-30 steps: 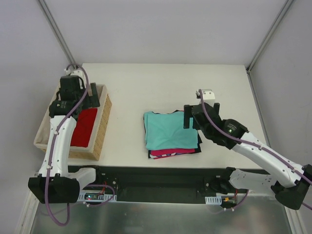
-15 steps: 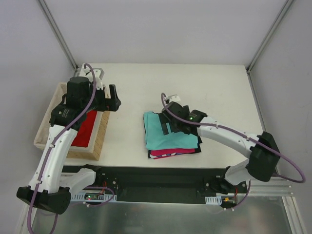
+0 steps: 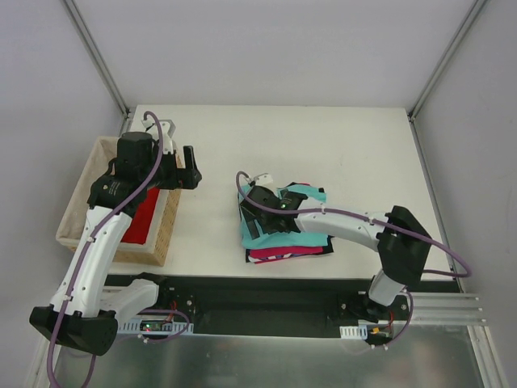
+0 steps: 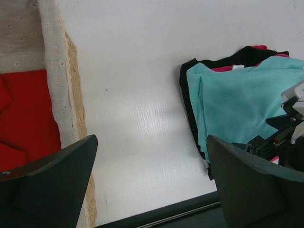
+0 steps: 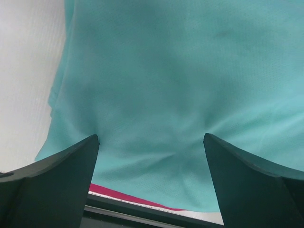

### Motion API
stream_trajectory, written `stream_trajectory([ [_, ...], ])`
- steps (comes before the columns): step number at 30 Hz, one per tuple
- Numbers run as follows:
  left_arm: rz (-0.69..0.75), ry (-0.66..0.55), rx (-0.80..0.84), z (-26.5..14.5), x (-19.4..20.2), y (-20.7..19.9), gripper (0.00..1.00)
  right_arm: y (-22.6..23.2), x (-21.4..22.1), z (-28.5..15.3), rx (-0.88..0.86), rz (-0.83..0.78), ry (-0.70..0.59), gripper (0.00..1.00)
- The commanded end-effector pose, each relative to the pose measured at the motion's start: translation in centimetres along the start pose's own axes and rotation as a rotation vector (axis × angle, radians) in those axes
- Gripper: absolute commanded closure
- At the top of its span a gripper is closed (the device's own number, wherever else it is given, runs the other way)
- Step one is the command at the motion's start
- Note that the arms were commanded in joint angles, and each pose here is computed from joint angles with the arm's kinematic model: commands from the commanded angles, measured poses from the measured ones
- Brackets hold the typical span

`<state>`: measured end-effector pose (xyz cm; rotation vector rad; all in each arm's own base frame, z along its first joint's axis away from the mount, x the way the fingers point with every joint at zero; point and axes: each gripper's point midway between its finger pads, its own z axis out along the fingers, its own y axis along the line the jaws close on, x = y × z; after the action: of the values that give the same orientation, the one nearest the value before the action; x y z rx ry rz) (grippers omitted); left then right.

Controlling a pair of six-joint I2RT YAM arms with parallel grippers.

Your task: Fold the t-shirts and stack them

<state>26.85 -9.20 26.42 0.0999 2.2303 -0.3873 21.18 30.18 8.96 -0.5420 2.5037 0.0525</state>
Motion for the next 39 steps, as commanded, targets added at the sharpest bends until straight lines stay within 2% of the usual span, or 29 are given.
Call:
stream_trajectory([
  [1,0.009,-0.019,0.013,0.1,-0.5,-0.3,0.01,-1.8,-3.2,-4.0,0.033,0.056,-0.114,0.03],
  [9,0.003,-0.008,0.023,0.4,-0.3,-0.4,0.01,-3.5,-3.6,-5.6,0.075,0.058,-0.145,0.03],
  [30,-0.005,0.035,0.036,1.3,0.6,-0.5,0.01,-3.7,-2.1,0.3,0.042,0.129,-0.054,0.04],
  [39,0.000,0.040,0.022,1.6,0.5,-0.3,0.01,-2.4,1.9,4.2,0.019,0.164,0.062,0.03],
])
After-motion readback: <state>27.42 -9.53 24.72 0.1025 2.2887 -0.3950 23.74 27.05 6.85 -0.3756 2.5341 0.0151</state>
